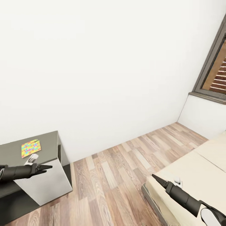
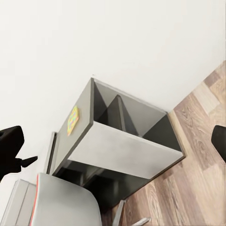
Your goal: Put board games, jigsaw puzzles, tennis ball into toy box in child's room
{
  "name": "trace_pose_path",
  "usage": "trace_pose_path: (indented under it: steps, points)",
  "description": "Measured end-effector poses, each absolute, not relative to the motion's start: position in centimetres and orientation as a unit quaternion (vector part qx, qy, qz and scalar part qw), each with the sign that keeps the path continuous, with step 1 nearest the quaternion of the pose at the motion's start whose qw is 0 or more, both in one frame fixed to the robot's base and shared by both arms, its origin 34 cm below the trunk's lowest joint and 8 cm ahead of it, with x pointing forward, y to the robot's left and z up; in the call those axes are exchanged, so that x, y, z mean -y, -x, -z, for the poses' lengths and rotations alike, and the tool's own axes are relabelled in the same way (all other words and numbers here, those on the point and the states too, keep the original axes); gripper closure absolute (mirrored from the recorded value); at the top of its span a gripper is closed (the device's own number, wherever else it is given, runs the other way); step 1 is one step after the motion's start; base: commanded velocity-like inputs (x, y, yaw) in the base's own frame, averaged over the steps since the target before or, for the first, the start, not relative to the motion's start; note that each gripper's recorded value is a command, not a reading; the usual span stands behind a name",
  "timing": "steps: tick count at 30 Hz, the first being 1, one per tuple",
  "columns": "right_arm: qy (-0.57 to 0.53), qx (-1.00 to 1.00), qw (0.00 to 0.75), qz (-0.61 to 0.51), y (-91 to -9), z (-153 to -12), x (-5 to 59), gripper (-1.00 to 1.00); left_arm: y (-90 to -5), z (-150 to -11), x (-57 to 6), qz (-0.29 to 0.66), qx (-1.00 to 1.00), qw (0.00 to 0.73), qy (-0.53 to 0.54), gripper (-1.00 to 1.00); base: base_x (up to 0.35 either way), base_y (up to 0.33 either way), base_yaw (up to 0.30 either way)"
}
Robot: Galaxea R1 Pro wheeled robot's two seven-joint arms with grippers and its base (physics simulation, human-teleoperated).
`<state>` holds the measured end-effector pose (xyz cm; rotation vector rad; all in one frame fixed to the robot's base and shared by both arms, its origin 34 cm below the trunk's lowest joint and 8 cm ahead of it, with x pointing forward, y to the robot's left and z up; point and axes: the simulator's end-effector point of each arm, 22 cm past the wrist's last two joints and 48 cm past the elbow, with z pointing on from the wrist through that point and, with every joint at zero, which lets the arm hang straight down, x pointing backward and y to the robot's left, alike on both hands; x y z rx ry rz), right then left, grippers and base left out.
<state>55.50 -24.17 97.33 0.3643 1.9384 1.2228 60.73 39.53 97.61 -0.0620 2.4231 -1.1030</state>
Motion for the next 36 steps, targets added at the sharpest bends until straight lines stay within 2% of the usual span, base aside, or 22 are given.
trace_pose_path:
  steps: [36]
  points:
    - [-0.152,-0.77,0.392,-0.481,-55.26,-96.4,24.36,-1.0,-60.71,-97.58,-39.5,0.402,-0.884,0.236,0.022,-1.0,0.0,0.0,-0.285]
